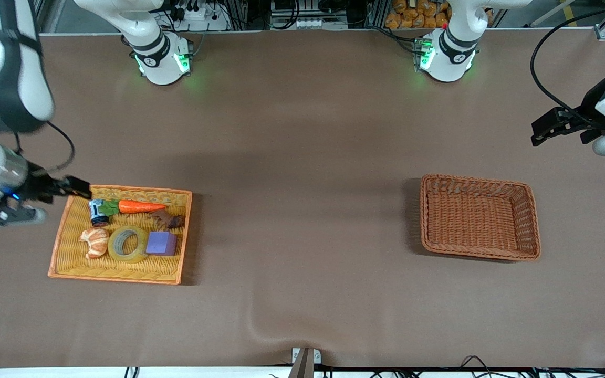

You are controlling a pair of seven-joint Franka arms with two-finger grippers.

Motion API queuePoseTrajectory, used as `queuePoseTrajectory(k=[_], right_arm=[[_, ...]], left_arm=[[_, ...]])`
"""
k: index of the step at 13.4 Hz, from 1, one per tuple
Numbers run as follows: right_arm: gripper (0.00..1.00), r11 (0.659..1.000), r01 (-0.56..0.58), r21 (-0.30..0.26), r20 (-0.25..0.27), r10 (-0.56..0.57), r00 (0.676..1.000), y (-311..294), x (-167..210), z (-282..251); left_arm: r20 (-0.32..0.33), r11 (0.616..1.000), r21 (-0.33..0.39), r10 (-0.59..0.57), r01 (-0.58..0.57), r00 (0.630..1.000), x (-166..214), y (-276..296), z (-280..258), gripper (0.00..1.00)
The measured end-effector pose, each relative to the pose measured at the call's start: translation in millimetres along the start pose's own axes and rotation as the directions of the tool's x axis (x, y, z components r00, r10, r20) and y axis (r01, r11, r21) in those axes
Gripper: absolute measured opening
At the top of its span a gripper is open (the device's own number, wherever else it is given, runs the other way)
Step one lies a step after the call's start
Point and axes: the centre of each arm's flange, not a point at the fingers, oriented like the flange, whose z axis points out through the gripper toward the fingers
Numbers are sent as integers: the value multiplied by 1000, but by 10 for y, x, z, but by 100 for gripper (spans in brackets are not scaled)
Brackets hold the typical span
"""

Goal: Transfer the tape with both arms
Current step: 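Reach the right gripper down to the yellow tape roll in the tray, then close the right gripper on the tape roll's rim and lift it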

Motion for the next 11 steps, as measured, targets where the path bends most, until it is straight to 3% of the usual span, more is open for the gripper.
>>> queuePoseTrajectory(k=[4, 11], right_arm=[[100, 987, 162, -4, 11, -162, 987, 48, 186, 1033], [100, 934, 357, 19, 59, -357, 932, 19, 201, 1935]], left_arm=[[3, 1000, 0, 2, -2, 1000, -1, 11, 8, 100], [-19, 1000, -2, 21, -21, 1000, -12, 116, -98, 100]])
